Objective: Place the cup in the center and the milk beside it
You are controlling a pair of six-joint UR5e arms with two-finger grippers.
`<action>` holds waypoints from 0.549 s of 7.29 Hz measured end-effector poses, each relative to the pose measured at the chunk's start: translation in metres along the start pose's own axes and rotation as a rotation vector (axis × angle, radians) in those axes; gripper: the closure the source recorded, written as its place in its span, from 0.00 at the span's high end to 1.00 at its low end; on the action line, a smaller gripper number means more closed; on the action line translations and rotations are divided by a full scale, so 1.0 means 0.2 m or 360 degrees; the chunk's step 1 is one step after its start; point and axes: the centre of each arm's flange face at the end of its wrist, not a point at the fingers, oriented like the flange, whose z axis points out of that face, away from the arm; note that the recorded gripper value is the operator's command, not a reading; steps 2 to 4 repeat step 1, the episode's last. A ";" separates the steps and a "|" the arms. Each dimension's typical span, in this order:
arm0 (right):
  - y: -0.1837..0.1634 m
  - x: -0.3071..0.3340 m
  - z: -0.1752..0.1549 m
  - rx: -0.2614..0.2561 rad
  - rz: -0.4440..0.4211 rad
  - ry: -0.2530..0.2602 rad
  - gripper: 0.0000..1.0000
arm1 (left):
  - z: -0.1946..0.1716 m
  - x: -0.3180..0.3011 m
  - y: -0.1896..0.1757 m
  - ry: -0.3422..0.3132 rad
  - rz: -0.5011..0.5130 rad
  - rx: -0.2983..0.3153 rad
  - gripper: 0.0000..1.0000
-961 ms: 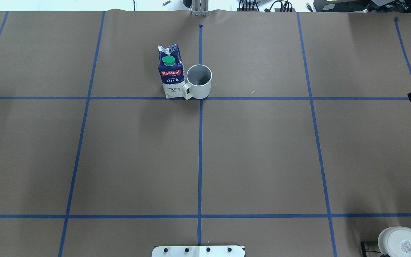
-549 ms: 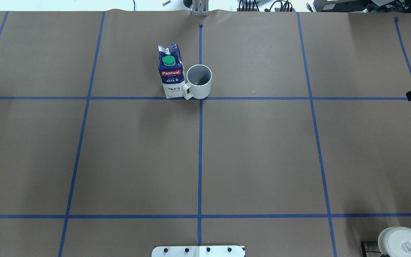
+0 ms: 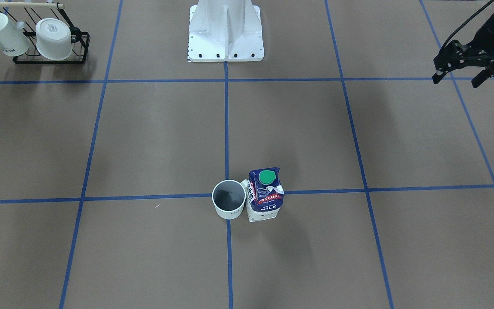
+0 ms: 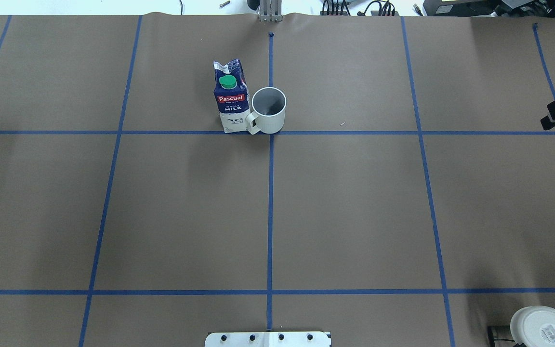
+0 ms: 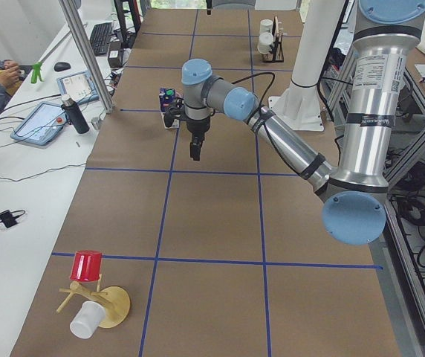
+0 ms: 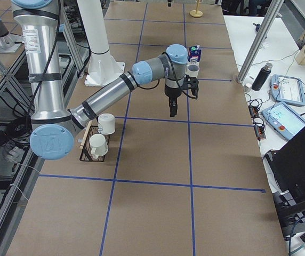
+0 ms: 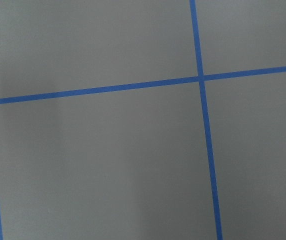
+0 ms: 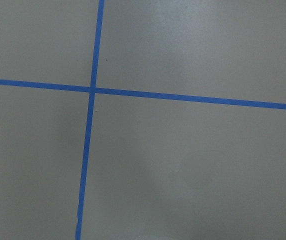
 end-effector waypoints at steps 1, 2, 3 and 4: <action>0.00 0.00 0.00 -0.0002 0.0000 -0.0006 1.00 | -0.01 0.01 0.00 0.0005 0.0013 0.0010 0.98; 0.00 0.00 0.00 -0.0002 0.0000 -0.0006 1.00 | -0.01 0.01 0.00 0.0005 0.0013 0.0010 0.98; 0.00 0.00 0.00 -0.0002 0.0000 -0.0006 1.00 | -0.01 0.01 0.00 0.0005 0.0013 0.0010 0.98; 0.00 0.00 0.00 -0.0002 0.0000 -0.0006 1.00 | -0.01 0.01 0.00 0.0005 0.0013 0.0010 0.98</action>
